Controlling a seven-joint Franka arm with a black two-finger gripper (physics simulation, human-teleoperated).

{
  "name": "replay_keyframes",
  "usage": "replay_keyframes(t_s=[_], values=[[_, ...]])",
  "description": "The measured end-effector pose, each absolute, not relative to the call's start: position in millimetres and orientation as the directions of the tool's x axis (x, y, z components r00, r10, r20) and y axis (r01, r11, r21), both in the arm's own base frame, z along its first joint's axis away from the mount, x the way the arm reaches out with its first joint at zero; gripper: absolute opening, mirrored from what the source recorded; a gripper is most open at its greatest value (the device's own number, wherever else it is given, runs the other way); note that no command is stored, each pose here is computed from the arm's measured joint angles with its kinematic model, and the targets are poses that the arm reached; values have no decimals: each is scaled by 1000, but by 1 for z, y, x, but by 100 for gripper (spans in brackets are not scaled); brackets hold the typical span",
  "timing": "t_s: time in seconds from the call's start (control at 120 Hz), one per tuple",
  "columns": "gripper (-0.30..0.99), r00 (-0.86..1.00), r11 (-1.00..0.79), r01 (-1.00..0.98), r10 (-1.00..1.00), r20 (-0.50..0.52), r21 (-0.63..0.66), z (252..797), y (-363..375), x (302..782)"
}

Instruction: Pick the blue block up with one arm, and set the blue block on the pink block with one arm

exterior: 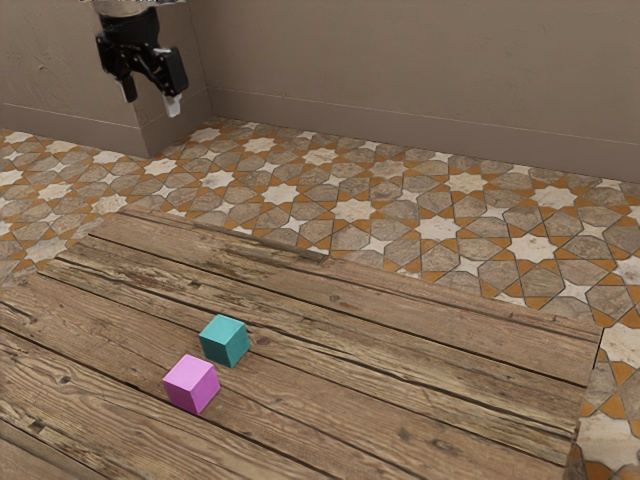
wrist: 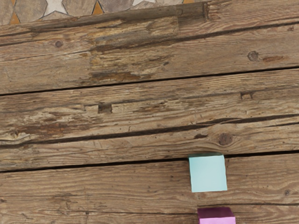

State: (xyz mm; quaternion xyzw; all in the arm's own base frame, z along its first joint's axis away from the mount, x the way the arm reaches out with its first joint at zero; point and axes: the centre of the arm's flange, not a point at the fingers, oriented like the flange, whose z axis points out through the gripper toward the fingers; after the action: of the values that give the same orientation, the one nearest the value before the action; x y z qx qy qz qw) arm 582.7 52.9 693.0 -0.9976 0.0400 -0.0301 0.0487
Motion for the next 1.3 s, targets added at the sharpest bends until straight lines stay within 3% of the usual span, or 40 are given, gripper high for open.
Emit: replay_keyframes(t_s=[0.242, 0.358, 0.433, 0.608, 0.8, 0.975, 1.3], values=[[69, 997, -994, -73, -75, 27, -76, 679, 53, 566], [69, 994, -997, -77, -74, -80, -25, 581, 60, 526], [69, 993, -998, -61, -59, -101, -22, 526, 69, 527], [69, 997, -999, -30, -28, -67, -32, 476, 83, 546], [69, 997, -1000, -1, -3, -79, 23, 379, 68, 581], [69, 999, -997, 4, 1, -37, 73, 340, 39, 556], [69, 999, -997, 30, 32, 25, 77, 301, 30, 567]])
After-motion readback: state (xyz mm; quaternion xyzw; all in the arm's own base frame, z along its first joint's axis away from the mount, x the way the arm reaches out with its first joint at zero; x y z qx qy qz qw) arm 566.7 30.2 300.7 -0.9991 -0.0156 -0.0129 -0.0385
